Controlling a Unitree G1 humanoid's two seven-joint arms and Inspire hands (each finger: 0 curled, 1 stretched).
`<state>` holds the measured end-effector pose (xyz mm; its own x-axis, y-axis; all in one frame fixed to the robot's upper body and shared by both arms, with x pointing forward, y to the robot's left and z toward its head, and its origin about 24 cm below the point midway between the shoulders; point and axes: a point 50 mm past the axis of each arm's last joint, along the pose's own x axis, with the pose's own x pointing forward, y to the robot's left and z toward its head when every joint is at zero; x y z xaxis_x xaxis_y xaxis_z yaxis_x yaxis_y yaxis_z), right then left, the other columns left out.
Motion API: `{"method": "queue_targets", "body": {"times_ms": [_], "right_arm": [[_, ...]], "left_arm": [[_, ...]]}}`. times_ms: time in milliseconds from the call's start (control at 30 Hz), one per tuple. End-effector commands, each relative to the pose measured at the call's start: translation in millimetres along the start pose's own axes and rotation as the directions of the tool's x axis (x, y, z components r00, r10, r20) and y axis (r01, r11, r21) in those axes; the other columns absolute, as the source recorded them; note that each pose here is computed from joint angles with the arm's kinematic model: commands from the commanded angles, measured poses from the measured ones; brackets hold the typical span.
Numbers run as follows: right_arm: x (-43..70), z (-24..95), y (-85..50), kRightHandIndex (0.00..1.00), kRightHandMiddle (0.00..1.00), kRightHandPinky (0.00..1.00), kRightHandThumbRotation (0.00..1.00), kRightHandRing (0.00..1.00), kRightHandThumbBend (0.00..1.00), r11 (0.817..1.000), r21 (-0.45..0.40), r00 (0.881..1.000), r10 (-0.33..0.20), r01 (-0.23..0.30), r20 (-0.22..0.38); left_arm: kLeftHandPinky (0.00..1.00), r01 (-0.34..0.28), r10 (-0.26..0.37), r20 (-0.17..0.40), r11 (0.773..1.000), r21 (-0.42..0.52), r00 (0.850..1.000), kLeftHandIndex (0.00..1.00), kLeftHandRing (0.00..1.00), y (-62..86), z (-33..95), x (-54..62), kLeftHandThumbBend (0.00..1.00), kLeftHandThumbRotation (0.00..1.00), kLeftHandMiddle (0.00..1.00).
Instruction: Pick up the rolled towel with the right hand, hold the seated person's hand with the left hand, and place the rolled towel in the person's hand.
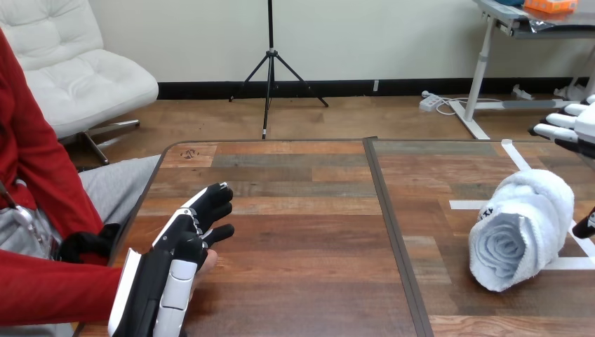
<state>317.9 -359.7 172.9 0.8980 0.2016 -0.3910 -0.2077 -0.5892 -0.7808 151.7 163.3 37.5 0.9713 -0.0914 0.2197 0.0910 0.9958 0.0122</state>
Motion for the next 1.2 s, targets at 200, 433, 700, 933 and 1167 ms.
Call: {"method": "queue_targets", "body": {"times_ms": [200,433,700,933,1167], "right_arm": [[17.8,15.4,-6.9,1.0,1.0,1.0,0.6,1.0,1.0,0.995,-0.047,0.995,-0.087,0.089,0.049],[22.0,21.6,-2.9,1.0,1.0,1.0,0.53,1.0,1.0,0.994,-0.04,0.993,-0.1,0.102,0.061],[25.0,28.0,-1.4,1.0,1.0,0.98,0.44,1.0,1.0,0.992,-0.066,0.989,-0.104,0.111,0.101],[28.5,34.1,1.4,1.0,1.0,0.94,0.42,1.0,1.0,0.988,-0.09,0.984,-0.116,0.129,0.134],[31.4,38.6,3.8,1.0,1.0,0.92,0.45,1.0,1.0,0.985,-0.104,0.981,-0.121,0.138,0.153]], "left_arm": [[0.8,-0.011,0.011,0.099,1.0,-0.006,0.995,0.82,0.87,-1.8,14.3,12.6,0.75,1.0,0.86],[0.8,-0.013,0.013,0.101,1.0,-0.003,0.995,0.82,0.87,-1.9,14.4,13.0,0.75,1.0,0.86],[0.78,-0.012,0.012,0.102,1.0,-0.007,0.995,0.82,0.87,-1.8,14.4,13.0,0.74,1.0,0.86],[0.78,-0.012,0.013,0.102,1.0,-0.008,0.995,0.82,0.87,-1.3,15.4,12.9,0.74,1.0,0.86],[0.78,-0.013,0.015,0.102,1.0,-0.022,0.995,0.81,0.87,-0.9,15.3,12.7,0.75,0.99,0.86]]}}
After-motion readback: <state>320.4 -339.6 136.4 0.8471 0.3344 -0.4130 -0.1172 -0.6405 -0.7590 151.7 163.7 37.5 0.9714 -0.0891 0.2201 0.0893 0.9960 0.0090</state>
